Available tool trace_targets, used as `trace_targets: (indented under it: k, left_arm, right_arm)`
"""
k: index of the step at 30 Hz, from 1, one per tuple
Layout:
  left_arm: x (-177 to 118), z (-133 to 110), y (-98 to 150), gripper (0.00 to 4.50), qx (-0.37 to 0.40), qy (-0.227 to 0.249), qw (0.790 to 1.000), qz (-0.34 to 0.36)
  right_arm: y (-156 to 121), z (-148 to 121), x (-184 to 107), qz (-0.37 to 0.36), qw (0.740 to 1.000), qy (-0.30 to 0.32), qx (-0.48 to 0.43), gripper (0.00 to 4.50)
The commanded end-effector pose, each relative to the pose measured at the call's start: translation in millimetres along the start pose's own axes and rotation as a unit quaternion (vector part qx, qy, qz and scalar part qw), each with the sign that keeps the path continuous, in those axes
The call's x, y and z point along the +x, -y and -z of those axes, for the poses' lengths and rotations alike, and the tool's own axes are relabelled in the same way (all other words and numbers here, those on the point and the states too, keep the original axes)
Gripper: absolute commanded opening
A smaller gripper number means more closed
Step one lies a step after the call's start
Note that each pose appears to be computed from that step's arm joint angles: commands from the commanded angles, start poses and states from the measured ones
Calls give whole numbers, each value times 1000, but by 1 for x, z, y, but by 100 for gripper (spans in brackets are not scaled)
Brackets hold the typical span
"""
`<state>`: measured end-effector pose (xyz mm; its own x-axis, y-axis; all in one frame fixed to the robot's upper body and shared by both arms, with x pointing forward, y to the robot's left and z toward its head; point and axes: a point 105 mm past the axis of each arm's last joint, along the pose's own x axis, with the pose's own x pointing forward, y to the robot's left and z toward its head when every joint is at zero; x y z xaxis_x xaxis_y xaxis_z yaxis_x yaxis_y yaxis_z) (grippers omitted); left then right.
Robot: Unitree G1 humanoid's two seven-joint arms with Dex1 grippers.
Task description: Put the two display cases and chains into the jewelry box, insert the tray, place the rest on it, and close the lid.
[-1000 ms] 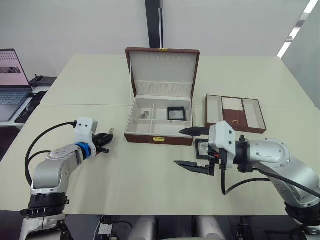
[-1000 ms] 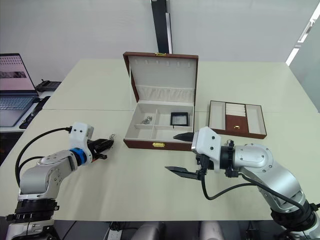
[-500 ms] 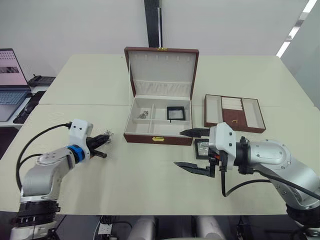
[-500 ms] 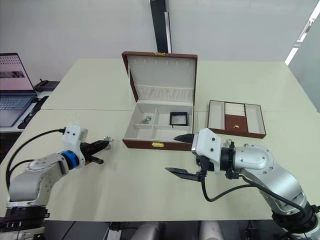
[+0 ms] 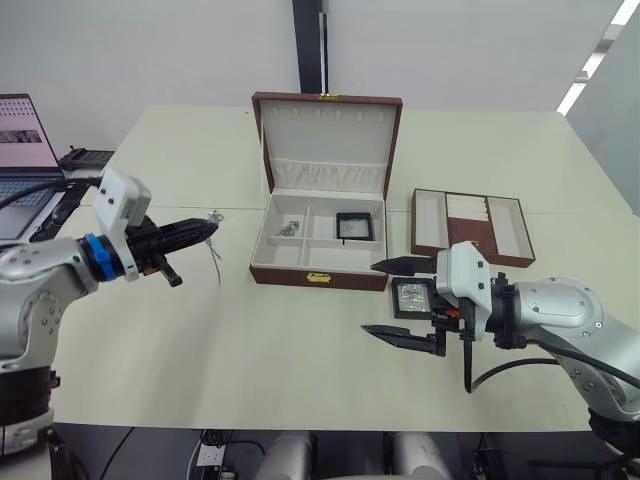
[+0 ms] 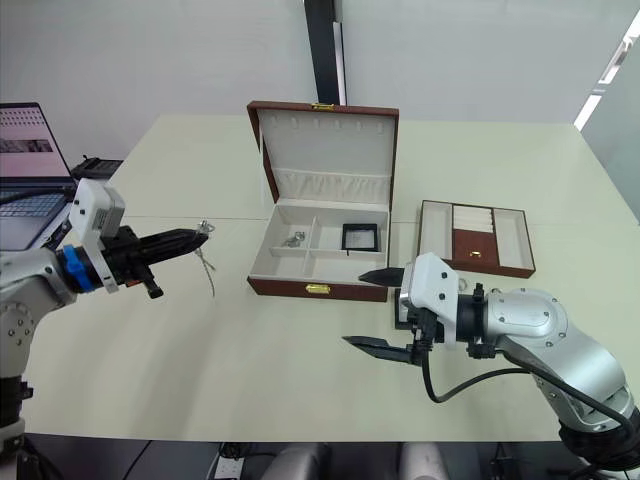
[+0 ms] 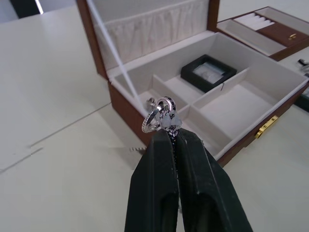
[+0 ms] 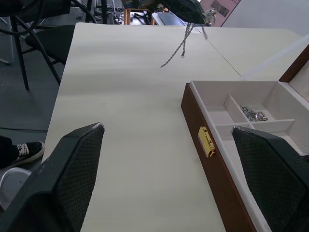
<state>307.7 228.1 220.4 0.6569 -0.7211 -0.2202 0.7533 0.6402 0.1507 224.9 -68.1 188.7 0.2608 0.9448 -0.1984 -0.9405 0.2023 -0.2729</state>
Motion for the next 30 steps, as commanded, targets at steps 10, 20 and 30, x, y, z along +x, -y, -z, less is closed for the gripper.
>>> trace_targets:
  k: [10, 20, 30]
  left_arm:
    - [50, -27, 3, 2, 89, -15, 991, 96]
    - [83, 5, -9, 2, 112, -84, 986, 90]
    - [93, 27, -4, 2, 132, -142, 977, 87]
  right_arm:
    - [2, -17, -9, 36, 999, 12, -22, 450]
    - [5, -20, -13, 62, 998, 13, -19, 450]
    - [5, -19, -17, 74, 997, 7, -17, 450]
